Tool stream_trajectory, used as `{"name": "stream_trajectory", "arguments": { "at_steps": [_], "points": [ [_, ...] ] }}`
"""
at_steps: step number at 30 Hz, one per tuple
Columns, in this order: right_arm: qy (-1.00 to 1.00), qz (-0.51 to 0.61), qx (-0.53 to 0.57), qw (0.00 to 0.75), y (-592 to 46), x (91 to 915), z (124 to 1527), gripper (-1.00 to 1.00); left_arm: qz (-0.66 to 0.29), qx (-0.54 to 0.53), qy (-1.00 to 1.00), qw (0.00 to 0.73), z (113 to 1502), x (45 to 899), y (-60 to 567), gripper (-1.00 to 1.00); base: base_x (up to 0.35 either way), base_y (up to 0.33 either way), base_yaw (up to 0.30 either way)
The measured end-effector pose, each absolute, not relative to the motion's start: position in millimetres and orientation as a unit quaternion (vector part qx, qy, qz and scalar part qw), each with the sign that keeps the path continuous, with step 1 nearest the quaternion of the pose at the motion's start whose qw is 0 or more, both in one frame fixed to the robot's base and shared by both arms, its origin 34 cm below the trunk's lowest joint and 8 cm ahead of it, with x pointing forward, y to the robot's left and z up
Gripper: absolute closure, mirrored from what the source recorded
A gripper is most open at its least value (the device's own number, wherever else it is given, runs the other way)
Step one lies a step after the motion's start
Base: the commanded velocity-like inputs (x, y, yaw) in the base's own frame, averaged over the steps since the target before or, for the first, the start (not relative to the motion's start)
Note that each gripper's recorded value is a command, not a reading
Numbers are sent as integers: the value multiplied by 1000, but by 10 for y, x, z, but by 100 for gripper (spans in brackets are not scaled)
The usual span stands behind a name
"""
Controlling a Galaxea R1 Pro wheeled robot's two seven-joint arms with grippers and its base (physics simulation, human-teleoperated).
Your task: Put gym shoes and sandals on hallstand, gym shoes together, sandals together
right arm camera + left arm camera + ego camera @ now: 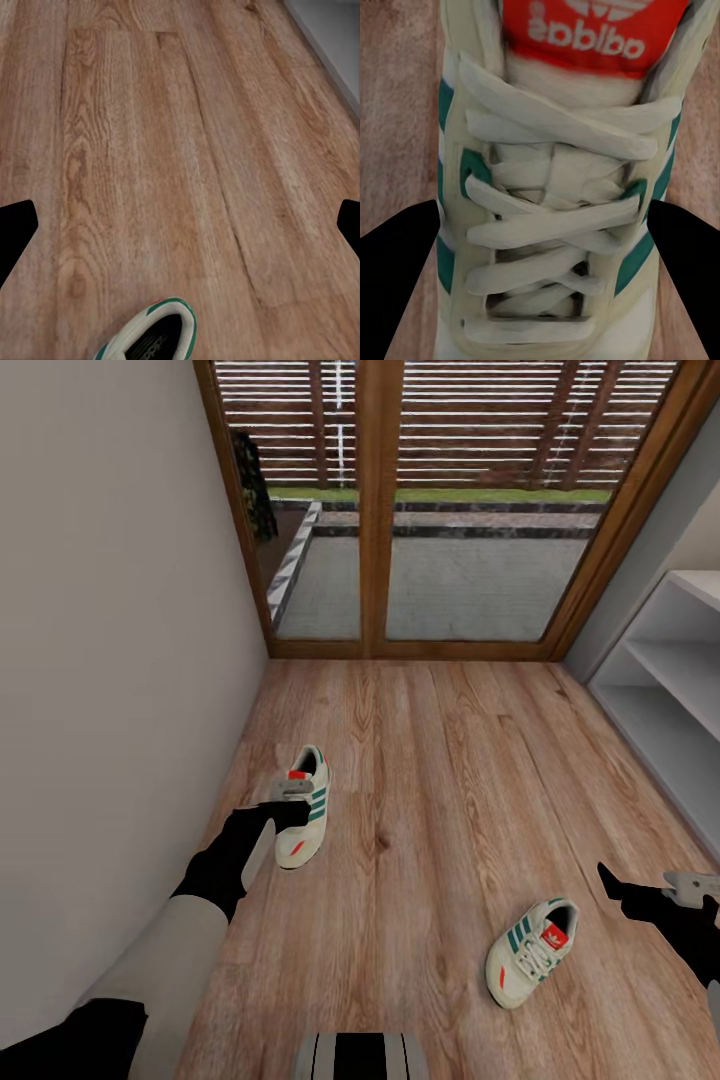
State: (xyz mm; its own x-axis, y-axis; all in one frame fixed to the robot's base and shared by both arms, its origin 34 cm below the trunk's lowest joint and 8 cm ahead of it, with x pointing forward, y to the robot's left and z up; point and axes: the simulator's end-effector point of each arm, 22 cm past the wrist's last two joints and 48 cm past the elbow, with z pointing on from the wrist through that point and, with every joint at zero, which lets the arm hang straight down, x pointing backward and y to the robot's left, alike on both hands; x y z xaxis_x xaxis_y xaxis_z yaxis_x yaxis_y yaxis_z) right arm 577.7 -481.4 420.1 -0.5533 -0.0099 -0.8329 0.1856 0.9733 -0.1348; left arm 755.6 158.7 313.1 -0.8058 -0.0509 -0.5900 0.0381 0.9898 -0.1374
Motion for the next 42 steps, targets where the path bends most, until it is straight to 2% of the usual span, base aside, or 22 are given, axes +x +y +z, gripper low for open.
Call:
{"name": "stream_trajectory", "arguments": {
  "at_steps": [12,25,42],
  "points": [
    [875,-104,50,470,-4813,5777,4200,-100,-73,-4,947,311,3132,7555,1574,100,3,6,0],
    [875,-104,50,470,-4813,5777,4200,-100,-74,-5,947,312,3134,7556,1569,100,0,151,0],
    [875,-104,50,470,-4811,5778,4200,-100,-74,-5,947,312,3134,7556,1569,100,0,22,0]
  ]
}}
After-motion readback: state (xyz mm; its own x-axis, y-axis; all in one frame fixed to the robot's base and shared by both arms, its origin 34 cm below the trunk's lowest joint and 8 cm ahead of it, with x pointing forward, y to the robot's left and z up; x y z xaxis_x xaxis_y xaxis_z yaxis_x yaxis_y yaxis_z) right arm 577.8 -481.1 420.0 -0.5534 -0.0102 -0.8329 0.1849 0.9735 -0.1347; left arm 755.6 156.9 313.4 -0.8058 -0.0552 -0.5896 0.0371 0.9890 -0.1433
